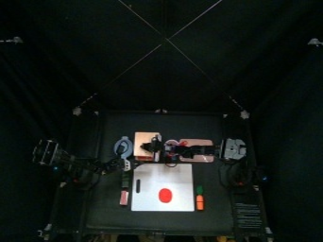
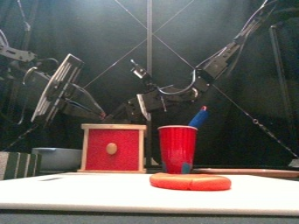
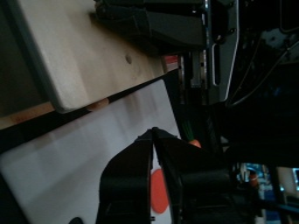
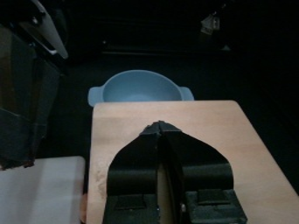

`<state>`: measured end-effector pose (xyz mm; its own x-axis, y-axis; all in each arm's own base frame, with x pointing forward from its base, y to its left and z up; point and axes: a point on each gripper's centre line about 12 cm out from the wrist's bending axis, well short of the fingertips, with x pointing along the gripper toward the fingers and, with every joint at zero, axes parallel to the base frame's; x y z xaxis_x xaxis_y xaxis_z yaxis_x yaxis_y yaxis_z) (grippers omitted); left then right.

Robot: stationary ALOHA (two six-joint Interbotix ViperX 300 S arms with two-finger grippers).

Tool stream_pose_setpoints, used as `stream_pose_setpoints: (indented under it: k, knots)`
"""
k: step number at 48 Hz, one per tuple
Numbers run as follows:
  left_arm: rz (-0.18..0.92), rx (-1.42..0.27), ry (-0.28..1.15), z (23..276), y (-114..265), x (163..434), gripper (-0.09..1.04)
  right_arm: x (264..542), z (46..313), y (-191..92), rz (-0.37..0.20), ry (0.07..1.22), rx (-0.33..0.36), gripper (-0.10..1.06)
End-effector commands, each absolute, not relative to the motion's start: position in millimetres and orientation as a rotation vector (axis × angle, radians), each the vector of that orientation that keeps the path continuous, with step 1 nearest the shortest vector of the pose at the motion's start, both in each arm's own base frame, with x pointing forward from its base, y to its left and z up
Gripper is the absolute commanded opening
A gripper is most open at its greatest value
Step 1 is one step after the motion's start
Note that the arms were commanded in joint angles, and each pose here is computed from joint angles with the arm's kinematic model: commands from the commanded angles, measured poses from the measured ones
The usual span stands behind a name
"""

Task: Get the cutter from the drawer then cut the dough then place the extra dough in the bowl
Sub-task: Open the drawer

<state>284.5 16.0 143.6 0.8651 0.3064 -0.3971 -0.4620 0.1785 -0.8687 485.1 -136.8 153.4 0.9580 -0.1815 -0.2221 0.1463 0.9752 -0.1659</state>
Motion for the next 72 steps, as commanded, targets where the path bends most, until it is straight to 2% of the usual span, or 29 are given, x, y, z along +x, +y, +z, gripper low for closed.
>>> stream_pose_setpoints:
  k: [1,19,43,72]
  knots:
    - [0.55,-1.332,0.122,144,15,295,0.73,487,164,-138,-0.173,0.232,-0.154,0.03]
    - [0.619,-1.363,0.106,127,22,317,0.74,489,162,-130,-0.157,0.246,-0.158,0.03]
    - [0.736,-1.421,0.087,113,29,309,0.78,494,165,-120,-0.136,0.236,-0.16,0.03]
    - [0.817,-1.421,0.042,104,50,319,0.76,497,165,-114,-0.126,0.232,-0.155,0.03]
